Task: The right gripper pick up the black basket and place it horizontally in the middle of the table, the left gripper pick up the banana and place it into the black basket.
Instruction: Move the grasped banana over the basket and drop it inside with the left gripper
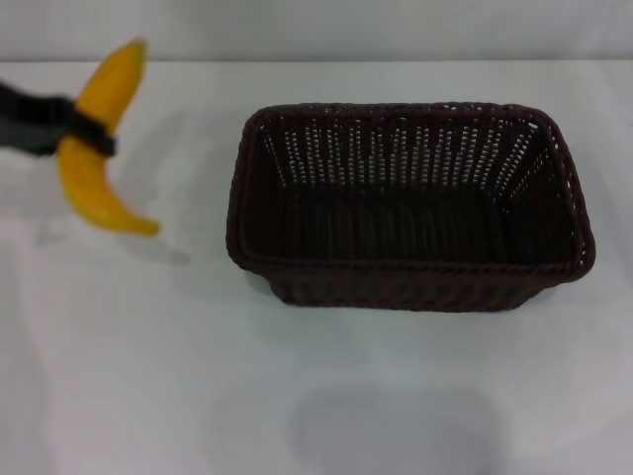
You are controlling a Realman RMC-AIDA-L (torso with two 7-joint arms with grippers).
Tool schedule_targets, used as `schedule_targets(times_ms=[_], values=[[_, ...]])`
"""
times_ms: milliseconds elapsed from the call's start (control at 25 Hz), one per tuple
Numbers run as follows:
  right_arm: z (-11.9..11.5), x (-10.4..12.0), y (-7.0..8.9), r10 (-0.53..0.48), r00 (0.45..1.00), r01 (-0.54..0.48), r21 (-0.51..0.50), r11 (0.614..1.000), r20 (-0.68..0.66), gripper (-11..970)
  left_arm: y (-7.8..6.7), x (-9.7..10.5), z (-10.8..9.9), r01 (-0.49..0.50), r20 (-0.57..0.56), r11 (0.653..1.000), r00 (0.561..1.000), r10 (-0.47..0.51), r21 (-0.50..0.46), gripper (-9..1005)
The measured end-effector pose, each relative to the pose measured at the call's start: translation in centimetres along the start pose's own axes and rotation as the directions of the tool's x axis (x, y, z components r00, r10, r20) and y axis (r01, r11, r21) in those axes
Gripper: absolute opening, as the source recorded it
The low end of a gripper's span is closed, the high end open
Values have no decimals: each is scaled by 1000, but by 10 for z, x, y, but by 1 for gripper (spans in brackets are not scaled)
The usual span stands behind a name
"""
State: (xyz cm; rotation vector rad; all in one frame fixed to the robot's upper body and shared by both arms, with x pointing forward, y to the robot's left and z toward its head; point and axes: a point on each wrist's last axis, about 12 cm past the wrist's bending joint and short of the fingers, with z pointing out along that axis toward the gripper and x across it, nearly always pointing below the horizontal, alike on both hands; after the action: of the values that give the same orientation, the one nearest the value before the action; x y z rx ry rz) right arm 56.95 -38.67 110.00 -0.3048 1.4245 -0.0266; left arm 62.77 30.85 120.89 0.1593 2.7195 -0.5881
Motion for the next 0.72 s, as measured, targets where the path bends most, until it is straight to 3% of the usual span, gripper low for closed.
schedule_targets(times_ms=[160, 320, 400, 440, 480, 600, 720], values=[[0, 0, 0, 0, 1000, 0, -1, 1000, 2, 662, -38, -13, -15, -147, 20, 972, 989, 146, 186, 518], [1, -1, 1, -1, 1000, 1, -6, 1000, 9, 662, -64, -21, -15, -247, 26, 933, 968, 249, 261, 526], [2, -1, 2, 1, 1000, -1, -8, 1000, 11, 662, -74, -25, -8, -282, 28, 916, 958, 286, 286, 530], [2, -1, 3, 2, 1000, -2, -9, 1000, 11, 662, -88, -26, 6, -323, 25, 888, 942, 334, 328, 532], [2, -1, 3, 2, 1000, -2, -9, 1000, 11, 662, -88, -26, 6, -323, 25, 888, 942, 334, 328, 534], [2, -1, 3, 1, 1000, -1, -8, 1000, 10, 662, -108, -25, 25, -367, 13, 844, 919, 393, 392, 541], [1, 0, 3, 0, 1000, 0, -7, 1000, 8, 662, -120, -24, 37, -386, 13, 823, 908, 419, 416, 547]])
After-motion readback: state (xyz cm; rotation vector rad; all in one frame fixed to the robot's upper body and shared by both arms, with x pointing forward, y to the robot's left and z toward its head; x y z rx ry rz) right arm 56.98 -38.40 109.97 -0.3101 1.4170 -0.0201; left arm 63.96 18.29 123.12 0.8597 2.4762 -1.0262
